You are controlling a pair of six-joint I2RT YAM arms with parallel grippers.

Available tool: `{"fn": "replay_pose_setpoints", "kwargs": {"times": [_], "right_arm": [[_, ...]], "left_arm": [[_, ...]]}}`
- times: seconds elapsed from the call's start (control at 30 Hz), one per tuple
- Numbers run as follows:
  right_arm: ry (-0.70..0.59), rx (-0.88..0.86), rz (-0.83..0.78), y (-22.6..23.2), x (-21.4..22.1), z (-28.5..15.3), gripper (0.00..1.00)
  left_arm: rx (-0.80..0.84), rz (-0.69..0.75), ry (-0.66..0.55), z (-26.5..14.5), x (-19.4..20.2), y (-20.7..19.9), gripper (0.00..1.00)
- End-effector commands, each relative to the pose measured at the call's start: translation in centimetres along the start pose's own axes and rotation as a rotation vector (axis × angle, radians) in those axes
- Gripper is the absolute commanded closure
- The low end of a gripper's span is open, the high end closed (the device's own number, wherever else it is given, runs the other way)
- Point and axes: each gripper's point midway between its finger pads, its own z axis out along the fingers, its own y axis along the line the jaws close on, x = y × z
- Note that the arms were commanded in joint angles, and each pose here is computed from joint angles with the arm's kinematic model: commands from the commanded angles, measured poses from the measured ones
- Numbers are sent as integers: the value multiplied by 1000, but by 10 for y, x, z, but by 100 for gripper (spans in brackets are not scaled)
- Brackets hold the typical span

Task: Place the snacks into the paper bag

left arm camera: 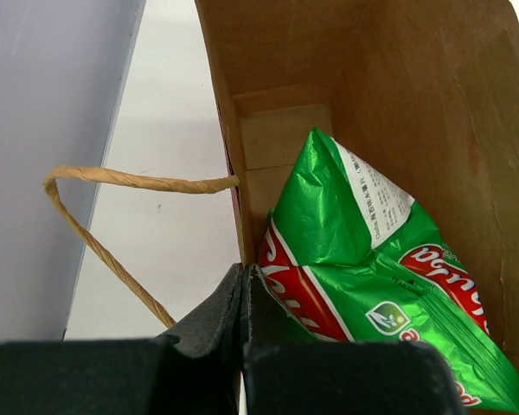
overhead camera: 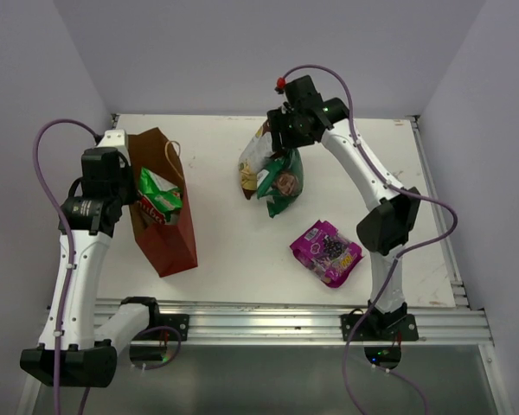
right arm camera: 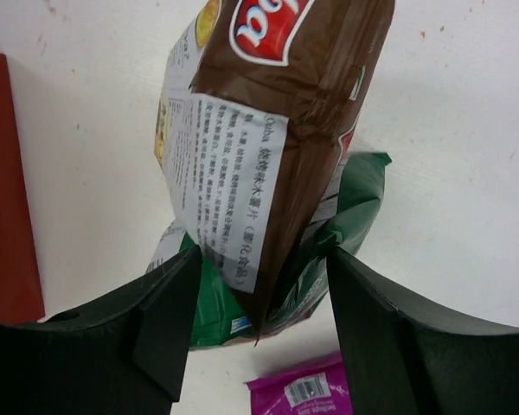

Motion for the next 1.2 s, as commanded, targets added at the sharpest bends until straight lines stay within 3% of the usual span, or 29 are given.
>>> {"fn": "replay_pose_setpoints", "kwargs": {"times": [0.0,0.13,0.33,0.8,0.9,1.07,1.1,1.17], "right_arm": [[-111,-20,-22,7,-37,6,36],[-154,-14,-24,6,-56,24,33],[-55,52,-7,-9,-28,46,33],[104,102,2,-27,44,14,32],[176,147,6,-37,67,1,38],[284,187,28,-49,113,-37,39],[329,199,28,-53,131,-35,43],[354,191,29,-53,145,-38,66]], "left_arm": [[21,23,-61,-3,-17,-4,100],[13,27,-63,-4,-18,-3,100],[-11,33,-64,-6,-19,2,100],[-5,39,-54,2,-22,-1,100],[-1,39,-51,3,-20,-2,100],[1,38,-55,4,-22,-3,100],[8,41,-51,5,-20,-4,100],[16,41,-47,8,-20,-6,100]]}}
